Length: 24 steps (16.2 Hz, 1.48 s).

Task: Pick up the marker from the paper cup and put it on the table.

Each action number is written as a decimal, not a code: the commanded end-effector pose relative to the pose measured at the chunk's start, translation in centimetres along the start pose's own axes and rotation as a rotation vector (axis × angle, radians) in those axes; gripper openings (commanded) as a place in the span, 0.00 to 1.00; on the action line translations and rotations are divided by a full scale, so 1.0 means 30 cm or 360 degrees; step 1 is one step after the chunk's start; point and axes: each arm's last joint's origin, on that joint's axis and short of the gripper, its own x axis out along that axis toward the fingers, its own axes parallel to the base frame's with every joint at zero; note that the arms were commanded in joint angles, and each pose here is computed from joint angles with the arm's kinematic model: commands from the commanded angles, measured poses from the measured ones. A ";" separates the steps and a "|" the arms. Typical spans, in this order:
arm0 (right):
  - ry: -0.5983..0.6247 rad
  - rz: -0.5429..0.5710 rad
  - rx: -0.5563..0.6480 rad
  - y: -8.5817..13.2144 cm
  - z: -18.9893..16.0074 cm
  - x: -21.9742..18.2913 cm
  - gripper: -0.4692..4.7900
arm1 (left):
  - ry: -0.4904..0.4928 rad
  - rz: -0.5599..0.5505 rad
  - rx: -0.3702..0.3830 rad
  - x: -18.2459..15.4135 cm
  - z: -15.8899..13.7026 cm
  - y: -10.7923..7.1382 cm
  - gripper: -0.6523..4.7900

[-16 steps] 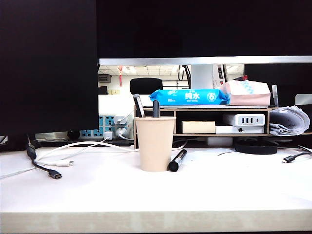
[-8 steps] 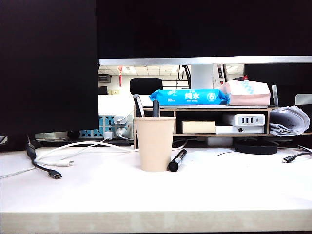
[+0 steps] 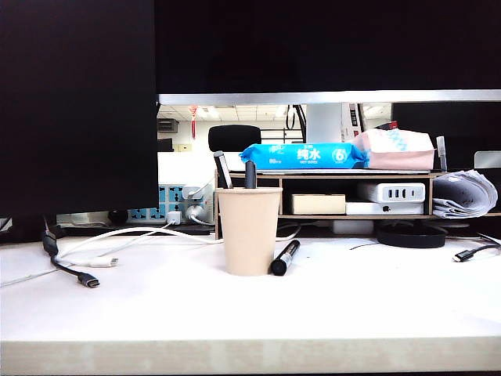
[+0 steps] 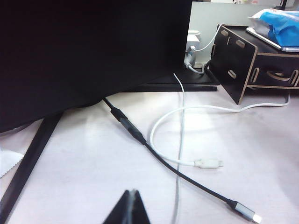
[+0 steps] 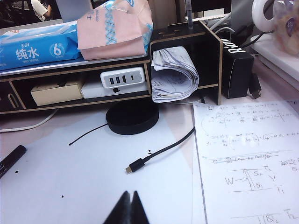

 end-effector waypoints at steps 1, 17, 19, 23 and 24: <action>-0.0019 0.0005 0.0004 0.001 0.002 0.000 0.08 | -0.0032 -0.0001 0.0010 0.000 0.007 -0.001 0.11; -0.0019 0.0005 0.0004 0.001 0.002 0.000 0.08 | -0.0086 0.0051 -0.0017 -0.001 0.019 0.001 0.11; -0.0019 0.0005 0.0004 0.001 0.002 0.000 0.08 | -0.0086 0.0051 -0.0019 -0.001 0.018 0.001 0.11; -0.0019 0.0005 0.0004 0.001 0.002 0.000 0.08 | -0.0097 0.0051 -0.0020 -0.001 0.021 0.001 0.11; -0.0019 0.0005 0.0003 0.001 0.002 0.000 0.08 | -0.0097 0.0051 -0.0020 -0.001 0.021 0.001 0.11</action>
